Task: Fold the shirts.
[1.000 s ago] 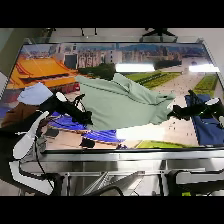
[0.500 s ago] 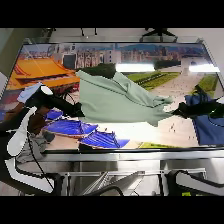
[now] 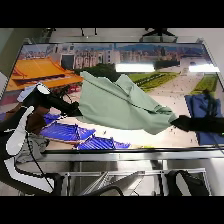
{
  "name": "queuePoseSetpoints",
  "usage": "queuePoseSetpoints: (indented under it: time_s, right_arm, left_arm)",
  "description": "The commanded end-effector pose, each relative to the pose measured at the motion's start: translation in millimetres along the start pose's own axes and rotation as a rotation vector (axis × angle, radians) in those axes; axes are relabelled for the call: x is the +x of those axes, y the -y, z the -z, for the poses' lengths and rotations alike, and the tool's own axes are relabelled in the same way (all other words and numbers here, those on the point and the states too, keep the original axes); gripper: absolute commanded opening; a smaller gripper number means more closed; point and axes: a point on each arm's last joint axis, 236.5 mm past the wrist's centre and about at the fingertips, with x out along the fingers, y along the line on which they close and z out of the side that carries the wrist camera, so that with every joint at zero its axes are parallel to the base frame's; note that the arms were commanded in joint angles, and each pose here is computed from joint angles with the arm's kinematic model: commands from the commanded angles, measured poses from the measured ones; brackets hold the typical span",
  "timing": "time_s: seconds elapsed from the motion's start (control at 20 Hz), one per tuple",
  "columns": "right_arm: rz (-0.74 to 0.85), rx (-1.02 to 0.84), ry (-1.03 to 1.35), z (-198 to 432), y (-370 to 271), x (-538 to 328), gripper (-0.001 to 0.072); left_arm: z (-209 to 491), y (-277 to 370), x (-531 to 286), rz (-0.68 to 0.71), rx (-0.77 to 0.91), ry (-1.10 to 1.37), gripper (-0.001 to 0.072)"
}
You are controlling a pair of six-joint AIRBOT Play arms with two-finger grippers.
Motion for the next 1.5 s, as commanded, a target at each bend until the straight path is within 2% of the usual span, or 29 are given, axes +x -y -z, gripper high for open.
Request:
queuePoseSetpoints:
  time_s: [0.0, 0.05, 0.1, 0.35, 0.55, 0.6, 0.65, 0.8, 0.85, 0.9, 0.95, 1.15, 1.2, 1.25, 1.3, 1.45]
  right_arm:
    - [-0.028, 0.063, -0.143, 60, 6, 41, 0.0315]
    - [-0.031, 0.055, -0.167, 69, 9, 47, 0.0435]
    - [-0.032, 0.035, -0.173, 72, 10, 48, 0.0442]
    - [0.068, 0.073, -0.001, 29, 45, 44, 0.0442]
    - [0.148, 0.209, 0.013, 16, 98, 53, 0.0431]
    - [0.144, 0.221, -0.024, 20, 105, 61, 0.0353]
    - [0.136, 0.226, -0.072, 27, 109, 70, 0.0232]
    - [0.114, 0.233, -0.182, 41, 114, 101, 0.0235]
    - [0.100, 0.235, -0.204, 44, 111, 110, 0.0256]
    - [0.088, 0.240, -0.222, 46, 108, 120, 0.0343]
    - [0.085, 0.239, -0.238, 49, 107, 128, 0.0365]
    - [-0.005, 0.225, -0.228, 43, 83, 151, 0.0360]
    - [-0.037, 0.220, -0.210, 38, 76, 153, 0.0266]
    - [-0.072, 0.205, -0.185, 31, 69, 154, 0.0066]
    - [-0.105, 0.196, -0.161, 23, 62, 152, 0.0017]
    - [-0.175, 0.118, -0.088, -13, 38, 118, 0.0017]
  left_arm:
    - [6, 7, 4, 0.005, 0.031, -0.029, 0.0014]
    - [6, 6, 3, 0.006, 0.027, -0.028, 0.0014]
    - [6, 4, 1, 0.007, 0.021, -0.025, 0.0014]
    - [10, -11, -14, 0.029, -0.027, -0.031, 0.0014]
    - [11, -25, -28, 0.042, -0.056, -0.015, 0.0014]
    - [10, -29, -30, 0.044, -0.062, -0.008, 0.0014]
    - [9, -32, -34, 0.045, -0.072, 0.000, 0.0014]
    - [8, -38, -38, 0.048, -0.080, 0.013, 0.0014]
    - [8, -38, -38, 0.048, -0.079, 0.012, 0.0014]
    - [9, -37, -38, 0.049, -0.079, 0.010, 0.0014]
    - [9, -37, -38, 0.049, -0.072, 0.008, 0.0014]
    - [10, -37, -38, 0.050, -0.070, 0.005, 0.0014]
    - [10, -37, -38, 0.050, -0.069, 0.006, 0.0014]
    - [10, -37, -38, 0.050, -0.058, 0.006, 0.0014]
    - [10, -35, -39, 0.053, -0.046, 0.006, 0.0014]
    - [10, -21, -67, 0.044, 0.020, 0.074, 0.0013]
